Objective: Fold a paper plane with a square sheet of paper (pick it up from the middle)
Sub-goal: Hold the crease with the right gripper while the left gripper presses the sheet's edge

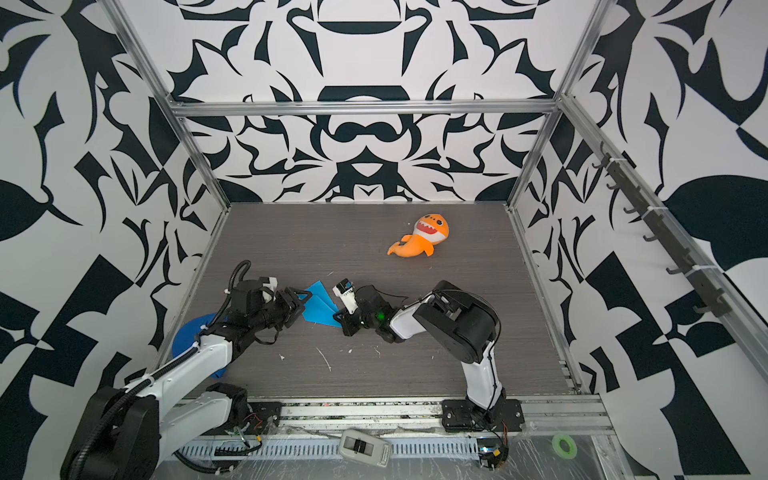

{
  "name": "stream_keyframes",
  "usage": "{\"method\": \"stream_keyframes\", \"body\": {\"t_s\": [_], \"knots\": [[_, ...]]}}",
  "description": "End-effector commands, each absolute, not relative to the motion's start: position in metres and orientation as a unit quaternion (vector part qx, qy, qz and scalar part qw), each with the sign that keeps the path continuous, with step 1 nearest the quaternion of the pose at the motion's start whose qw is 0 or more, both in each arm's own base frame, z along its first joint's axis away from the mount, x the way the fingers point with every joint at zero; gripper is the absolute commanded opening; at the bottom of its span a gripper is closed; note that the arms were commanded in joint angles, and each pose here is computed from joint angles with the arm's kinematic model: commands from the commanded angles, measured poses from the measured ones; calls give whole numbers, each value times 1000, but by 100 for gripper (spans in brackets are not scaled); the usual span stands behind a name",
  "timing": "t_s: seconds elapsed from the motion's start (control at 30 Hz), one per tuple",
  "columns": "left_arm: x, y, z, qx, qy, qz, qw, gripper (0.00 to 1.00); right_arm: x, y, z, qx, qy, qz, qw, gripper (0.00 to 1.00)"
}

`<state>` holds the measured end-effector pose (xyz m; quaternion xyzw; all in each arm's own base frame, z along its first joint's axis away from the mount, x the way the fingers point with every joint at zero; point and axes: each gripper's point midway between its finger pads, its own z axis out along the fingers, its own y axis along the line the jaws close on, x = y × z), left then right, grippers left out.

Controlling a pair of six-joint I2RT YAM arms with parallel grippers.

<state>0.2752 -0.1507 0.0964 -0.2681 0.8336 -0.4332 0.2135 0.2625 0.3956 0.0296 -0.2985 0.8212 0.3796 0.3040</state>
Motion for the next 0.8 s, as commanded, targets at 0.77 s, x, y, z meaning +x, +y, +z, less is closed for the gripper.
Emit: {"method": "stream_keyframes", "body": {"t_s": [0.77], "knots": [[269,-159,26,-289,863,-392,135,25,266,402,44,-258,828,426,257,11]]}}
